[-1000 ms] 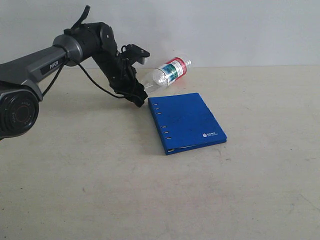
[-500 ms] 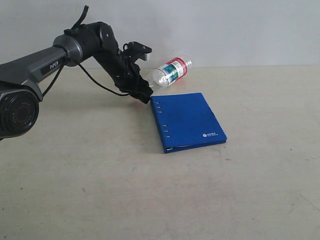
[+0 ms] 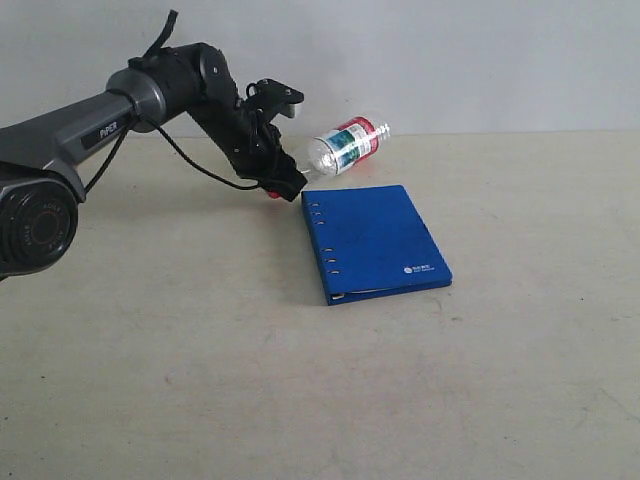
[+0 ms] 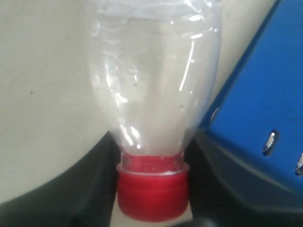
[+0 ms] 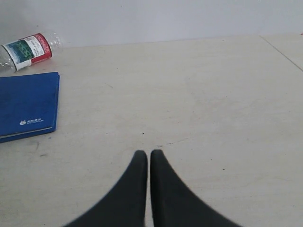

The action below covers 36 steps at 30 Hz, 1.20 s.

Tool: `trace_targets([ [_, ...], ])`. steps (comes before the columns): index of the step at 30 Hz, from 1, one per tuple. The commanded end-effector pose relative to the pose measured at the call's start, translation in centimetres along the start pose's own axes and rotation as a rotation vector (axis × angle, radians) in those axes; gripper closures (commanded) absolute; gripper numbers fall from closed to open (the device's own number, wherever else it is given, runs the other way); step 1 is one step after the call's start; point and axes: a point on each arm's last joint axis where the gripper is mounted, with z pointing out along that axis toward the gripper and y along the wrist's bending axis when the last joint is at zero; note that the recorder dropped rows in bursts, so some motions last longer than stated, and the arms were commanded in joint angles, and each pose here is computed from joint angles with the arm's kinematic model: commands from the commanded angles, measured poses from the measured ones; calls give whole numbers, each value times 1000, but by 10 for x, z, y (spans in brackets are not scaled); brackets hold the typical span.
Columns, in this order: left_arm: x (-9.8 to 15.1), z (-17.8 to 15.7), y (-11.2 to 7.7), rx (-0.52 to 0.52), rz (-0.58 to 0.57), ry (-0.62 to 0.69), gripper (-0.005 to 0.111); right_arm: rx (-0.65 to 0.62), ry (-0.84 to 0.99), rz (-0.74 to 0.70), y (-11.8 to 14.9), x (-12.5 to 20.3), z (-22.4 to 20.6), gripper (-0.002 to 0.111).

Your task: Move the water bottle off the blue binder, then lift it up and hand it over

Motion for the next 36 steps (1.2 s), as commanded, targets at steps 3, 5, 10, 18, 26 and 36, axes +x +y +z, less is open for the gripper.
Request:
trace_targets([
  [3, -2, -47, 13, -162, 30, 128, 102, 3, -10, -4, 0, -1, 0, 109],
  [5, -2, -67, 17, -217, 37, 180, 102, 3, -10, -4, 0, -1, 0, 109],
  [10, -14, -113, 19, -268, 19, 129, 102, 3, -10, -4, 0, -1, 0, 109],
  [18, -33, -182, 10, -347, -11, 12, 102, 3, -10, -4, 0, -1, 0, 109],
  [26, -34, -211, 7, -400, 3, -6, 102, 3, -10, -4, 0, -1, 0, 109],
  [36, 2, -219, -5, -377, 40, 164, 102, 3, -10, -4, 0, -1, 0, 109],
])
